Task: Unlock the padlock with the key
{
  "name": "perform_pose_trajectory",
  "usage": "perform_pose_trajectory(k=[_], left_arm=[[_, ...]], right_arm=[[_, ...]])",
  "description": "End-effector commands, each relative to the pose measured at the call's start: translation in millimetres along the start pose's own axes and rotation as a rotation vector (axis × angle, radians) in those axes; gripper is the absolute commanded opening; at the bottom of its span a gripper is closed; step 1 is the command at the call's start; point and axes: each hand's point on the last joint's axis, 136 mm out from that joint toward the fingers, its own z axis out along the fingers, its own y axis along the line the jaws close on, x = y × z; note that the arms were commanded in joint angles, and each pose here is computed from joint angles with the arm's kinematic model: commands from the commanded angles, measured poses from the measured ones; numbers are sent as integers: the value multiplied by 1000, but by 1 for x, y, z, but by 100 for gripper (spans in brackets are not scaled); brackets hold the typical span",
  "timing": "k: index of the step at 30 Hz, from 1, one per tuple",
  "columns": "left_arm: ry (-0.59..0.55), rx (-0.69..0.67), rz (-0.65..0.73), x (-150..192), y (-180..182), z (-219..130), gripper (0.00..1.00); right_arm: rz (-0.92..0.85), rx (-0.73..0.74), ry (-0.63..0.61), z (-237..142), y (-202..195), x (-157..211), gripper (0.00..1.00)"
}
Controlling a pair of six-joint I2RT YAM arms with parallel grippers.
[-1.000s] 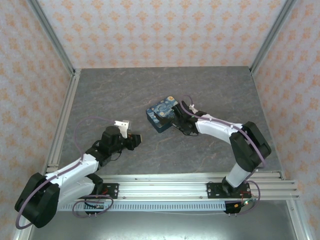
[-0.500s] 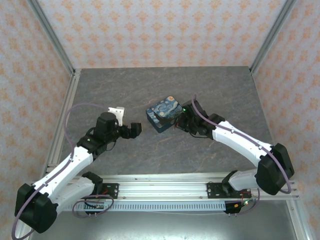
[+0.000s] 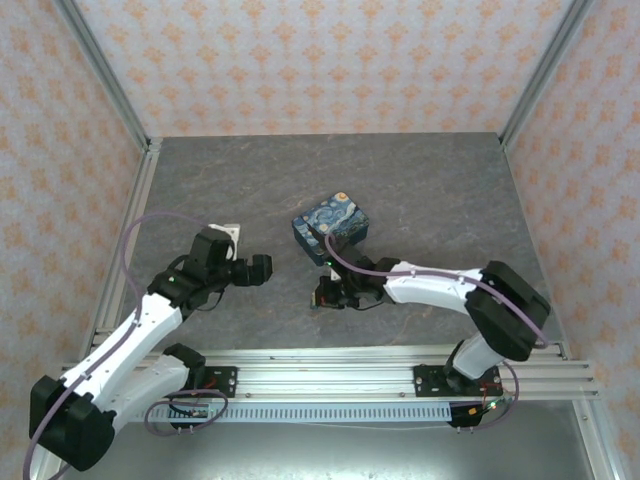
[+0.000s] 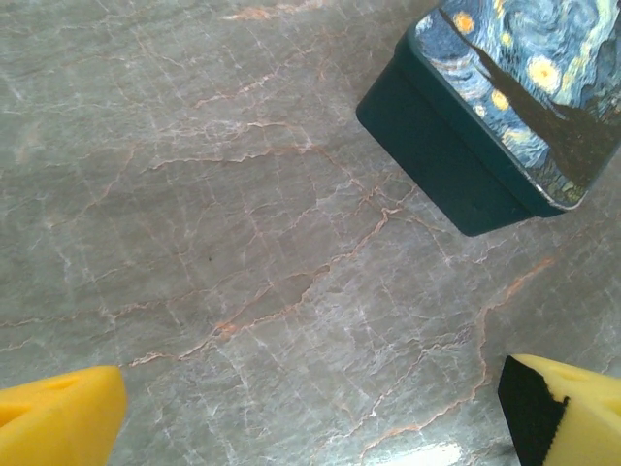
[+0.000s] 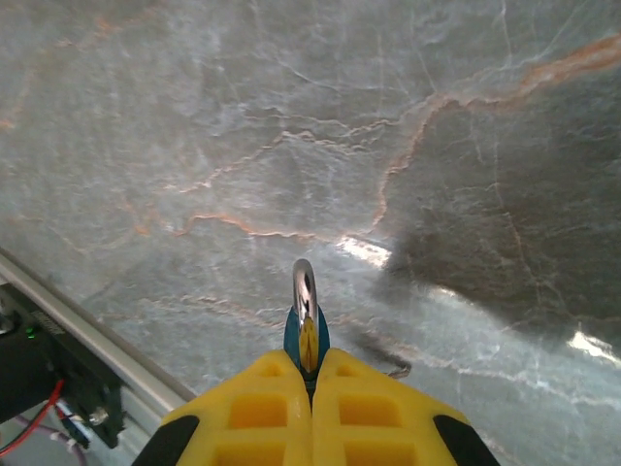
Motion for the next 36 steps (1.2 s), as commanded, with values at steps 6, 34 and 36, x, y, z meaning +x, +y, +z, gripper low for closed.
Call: perform_pose_trajectory(k=[6, 34, 36], left_arm=[[8, -101, -40, 21, 26, -15, 100], [-332, -519, 51, -116, 122, -28, 100], [-328, -574, 68, -107, 136, -17, 100]], right_arm=[[-58, 75, -20, 5, -19, -9, 2], [-15, 901, -1147, -295, -192, -113, 100], [9, 929, -1210, -295, -211, -115, 100]])
